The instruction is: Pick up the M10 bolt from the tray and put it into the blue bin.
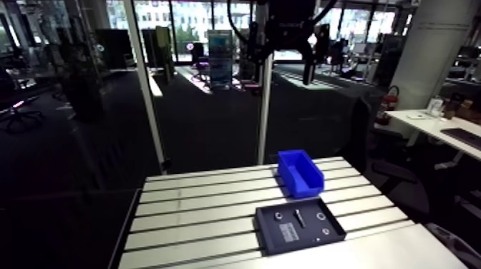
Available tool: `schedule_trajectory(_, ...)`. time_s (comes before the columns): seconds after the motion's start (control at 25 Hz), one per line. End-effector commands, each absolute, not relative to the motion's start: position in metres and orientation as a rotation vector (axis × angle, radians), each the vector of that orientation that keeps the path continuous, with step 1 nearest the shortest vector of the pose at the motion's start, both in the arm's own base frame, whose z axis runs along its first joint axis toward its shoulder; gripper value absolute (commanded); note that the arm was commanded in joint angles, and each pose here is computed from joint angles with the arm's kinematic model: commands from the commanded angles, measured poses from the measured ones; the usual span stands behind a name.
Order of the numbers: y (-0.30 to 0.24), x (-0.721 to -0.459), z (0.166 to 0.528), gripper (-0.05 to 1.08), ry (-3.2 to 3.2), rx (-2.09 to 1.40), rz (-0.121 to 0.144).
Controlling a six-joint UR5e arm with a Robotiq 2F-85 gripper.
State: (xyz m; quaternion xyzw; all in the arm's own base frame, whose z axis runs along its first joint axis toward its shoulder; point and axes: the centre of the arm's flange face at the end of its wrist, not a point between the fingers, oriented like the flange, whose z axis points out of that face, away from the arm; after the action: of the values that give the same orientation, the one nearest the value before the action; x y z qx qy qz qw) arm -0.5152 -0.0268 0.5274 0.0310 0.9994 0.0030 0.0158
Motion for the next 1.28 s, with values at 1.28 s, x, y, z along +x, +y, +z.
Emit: schedule_trajectory(1.28,-0.02,-0.546,0.481,0.01,3.066,-0.002,-0.012)
